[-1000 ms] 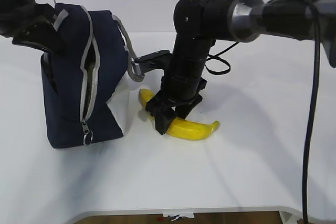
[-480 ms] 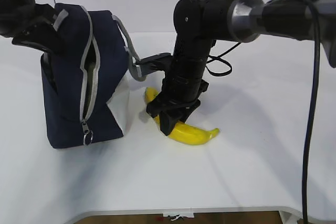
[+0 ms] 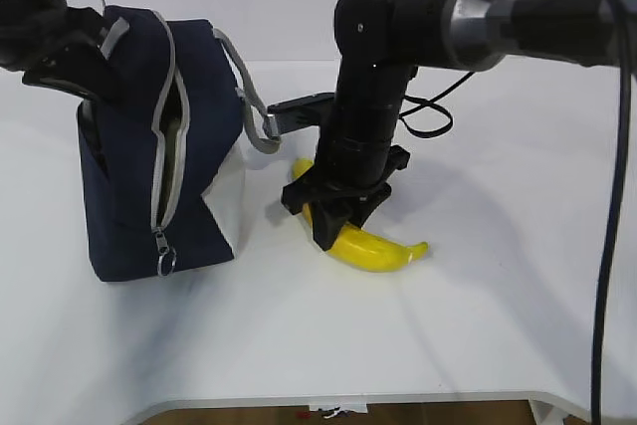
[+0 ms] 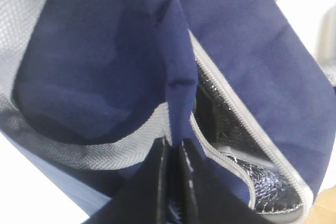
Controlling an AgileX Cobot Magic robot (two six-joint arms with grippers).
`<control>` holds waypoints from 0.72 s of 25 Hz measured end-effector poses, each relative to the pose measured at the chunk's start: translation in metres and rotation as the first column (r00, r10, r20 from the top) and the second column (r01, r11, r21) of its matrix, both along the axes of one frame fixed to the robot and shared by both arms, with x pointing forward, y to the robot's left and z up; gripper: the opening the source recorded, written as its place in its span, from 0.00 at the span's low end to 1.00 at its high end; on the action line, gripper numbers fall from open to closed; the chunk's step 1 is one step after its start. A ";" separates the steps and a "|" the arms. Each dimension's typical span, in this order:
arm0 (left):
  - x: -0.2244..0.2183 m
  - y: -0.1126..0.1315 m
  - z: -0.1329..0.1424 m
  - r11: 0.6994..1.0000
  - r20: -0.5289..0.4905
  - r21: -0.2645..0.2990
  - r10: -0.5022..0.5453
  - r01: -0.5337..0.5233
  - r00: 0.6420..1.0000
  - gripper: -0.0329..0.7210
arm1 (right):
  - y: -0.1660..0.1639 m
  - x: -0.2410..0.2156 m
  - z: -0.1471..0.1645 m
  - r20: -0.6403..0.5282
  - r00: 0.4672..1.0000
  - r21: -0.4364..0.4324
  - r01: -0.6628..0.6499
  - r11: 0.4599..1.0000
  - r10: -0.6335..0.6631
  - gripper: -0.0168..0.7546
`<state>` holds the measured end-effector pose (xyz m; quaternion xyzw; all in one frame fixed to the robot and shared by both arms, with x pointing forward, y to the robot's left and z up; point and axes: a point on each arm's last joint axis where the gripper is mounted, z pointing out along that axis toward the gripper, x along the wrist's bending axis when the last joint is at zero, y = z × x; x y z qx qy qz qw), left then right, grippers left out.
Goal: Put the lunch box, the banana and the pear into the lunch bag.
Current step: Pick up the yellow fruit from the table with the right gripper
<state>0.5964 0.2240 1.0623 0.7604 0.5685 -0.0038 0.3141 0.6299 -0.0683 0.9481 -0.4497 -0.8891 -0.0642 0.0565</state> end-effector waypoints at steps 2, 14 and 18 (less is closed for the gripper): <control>0.000 0.000 0.000 1.000 0.000 0.000 0.000 0.000 1.000 0.04 | -0.003 -0.005 0.012 0.012 1.000 0.007 0.008 1.000 -0.008 0.39; -0.005 -0.001 -0.001 1.000 -0.045 -0.006 -0.029 0.028 0.999 0.04 | -0.019 -0.035 0.109 0.170 0.984 0.108 0.042 0.993 -0.061 0.39; -0.008 -0.003 -0.001 0.999 -0.082 -0.018 -0.050 0.049 0.995 0.04 | -0.022 -0.041 0.136 0.220 0.973 0.144 0.035 0.989 -0.067 0.39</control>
